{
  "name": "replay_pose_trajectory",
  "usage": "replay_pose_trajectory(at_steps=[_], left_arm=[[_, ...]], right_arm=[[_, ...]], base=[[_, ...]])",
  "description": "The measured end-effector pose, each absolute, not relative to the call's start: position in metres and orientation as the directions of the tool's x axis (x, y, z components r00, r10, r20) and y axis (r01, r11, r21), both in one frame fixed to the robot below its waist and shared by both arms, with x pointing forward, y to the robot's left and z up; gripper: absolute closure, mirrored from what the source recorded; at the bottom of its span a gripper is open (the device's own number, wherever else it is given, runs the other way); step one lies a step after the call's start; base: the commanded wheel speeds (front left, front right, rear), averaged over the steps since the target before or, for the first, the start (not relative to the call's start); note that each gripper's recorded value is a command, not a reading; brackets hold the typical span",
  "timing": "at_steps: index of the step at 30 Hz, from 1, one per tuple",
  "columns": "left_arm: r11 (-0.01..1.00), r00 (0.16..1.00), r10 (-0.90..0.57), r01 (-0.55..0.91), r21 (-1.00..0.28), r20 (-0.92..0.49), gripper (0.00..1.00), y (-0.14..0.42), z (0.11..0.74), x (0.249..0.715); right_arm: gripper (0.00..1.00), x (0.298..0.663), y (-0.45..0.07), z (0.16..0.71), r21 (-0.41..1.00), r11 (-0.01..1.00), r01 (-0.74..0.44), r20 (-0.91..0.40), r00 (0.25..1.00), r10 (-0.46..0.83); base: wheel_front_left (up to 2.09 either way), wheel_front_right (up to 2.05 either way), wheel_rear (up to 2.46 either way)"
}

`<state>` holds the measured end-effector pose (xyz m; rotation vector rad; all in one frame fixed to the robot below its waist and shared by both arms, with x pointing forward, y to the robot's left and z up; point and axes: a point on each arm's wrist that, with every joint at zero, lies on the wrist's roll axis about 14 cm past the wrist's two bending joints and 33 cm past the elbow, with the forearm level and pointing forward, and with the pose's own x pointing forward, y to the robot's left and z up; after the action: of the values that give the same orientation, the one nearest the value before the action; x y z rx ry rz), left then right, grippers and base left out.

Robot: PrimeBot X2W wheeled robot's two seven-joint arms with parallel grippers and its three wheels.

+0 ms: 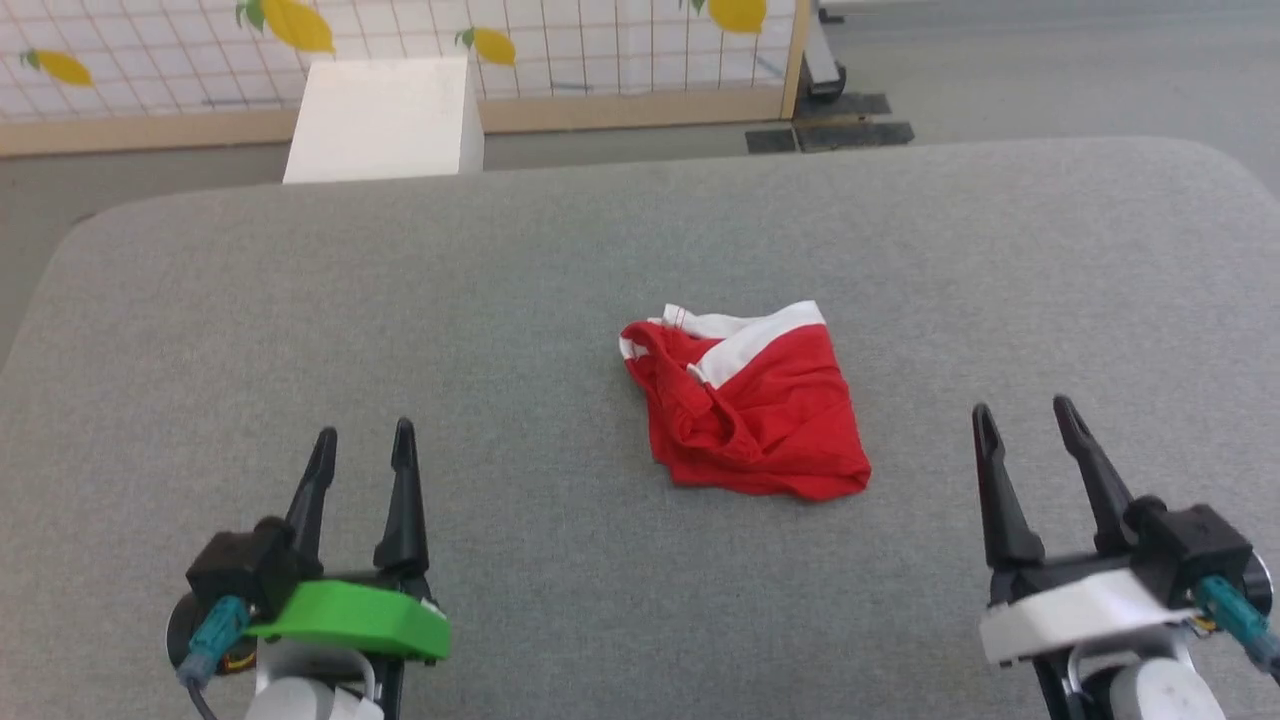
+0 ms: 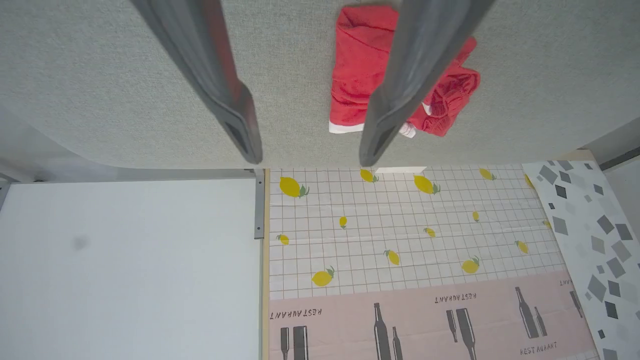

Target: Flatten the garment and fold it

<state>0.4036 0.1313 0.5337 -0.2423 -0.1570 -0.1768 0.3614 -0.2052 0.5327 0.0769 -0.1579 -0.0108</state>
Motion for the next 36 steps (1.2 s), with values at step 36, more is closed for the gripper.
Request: replay_pose_trajectory(at_steps=[36], left_arm=[[0.972,0.988,-0.104,0.126,-0.200,0.117,0.00,0.153,0.515,0.382]], right_arm=[[0.00,0.350,-0.198,0.507,0.113,0.994,-0.006,0.066,0.998,-0.001]], base=[[0.00,0.00,0.00]])
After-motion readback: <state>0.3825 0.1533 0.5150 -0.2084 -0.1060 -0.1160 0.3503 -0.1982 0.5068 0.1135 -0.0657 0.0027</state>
